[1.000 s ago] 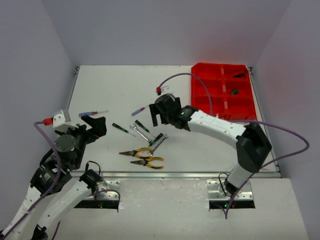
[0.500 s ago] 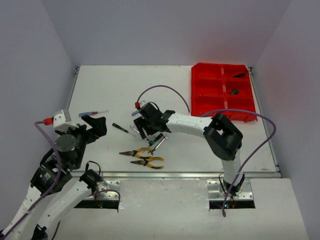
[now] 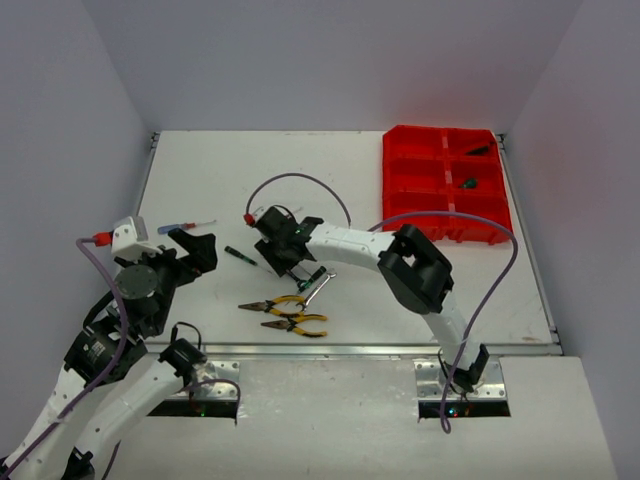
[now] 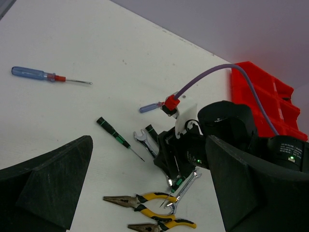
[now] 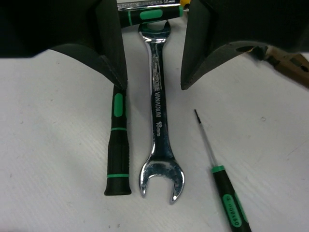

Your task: Sort the tools into containers

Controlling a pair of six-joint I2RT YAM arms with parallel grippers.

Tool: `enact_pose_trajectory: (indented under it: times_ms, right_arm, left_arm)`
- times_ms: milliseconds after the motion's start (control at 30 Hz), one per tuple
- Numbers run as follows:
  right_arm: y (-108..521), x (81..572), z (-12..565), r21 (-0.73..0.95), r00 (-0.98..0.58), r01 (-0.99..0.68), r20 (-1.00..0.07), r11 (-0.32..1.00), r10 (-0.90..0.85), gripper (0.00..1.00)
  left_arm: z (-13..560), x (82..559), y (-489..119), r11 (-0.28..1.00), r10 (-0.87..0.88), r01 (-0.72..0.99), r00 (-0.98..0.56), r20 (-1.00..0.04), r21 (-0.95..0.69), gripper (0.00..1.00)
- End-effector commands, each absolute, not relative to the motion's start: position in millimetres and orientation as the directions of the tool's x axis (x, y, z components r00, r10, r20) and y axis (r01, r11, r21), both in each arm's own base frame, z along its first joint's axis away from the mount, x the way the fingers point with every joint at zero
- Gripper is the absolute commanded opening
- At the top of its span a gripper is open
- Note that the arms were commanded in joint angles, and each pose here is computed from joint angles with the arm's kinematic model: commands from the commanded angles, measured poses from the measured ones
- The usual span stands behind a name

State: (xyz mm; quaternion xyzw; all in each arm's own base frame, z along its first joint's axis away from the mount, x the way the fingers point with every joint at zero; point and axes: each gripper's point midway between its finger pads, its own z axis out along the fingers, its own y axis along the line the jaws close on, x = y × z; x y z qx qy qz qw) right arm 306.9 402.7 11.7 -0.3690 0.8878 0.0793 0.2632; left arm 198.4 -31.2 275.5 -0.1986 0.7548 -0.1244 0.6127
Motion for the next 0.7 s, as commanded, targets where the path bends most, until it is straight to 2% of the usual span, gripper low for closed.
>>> enact_pose_trajectory:
  times_ms: [0, 300, 567, 667]
  right_arm:
    - [404.5, 334.7, 16.4, -0.124, -0.553, -0.701, -0.527, 0.703, -0.645, 0.44]
    - [402.1, 356.9, 9.3, -0.127, -0.576, -0.678, -0.52, 0.724, -0.63, 0.42]
    - [391.3, 360.2, 2.9, -0.103, -0.601, -0.673, -0.5, 0.732, -0.623, 0.38]
    - [390.6, 357.5, 13.6, -0.081, -0.6, -0.677, -0.514, 0.732, -0.612, 0.39]
  left_arm:
    - [282.5, 202.3, -35.3, 0.891, -0.452, -0.122, -0.154, -0.879, -0.438, 1.0]
    - [283.9, 201.2, -35.5, 0.89, -0.454, -0.114, -0.149, -0.878, -0.441, 1.0]
    - [285.7, 200.0, -34.9, 0.888, -0.458, -0.108, -0.142, -0.877, -0.447, 1.0]
    - [286.0, 199.5, -35.1, 0.887, -0.46, -0.105, -0.14, -0.877, -0.449, 1.0]
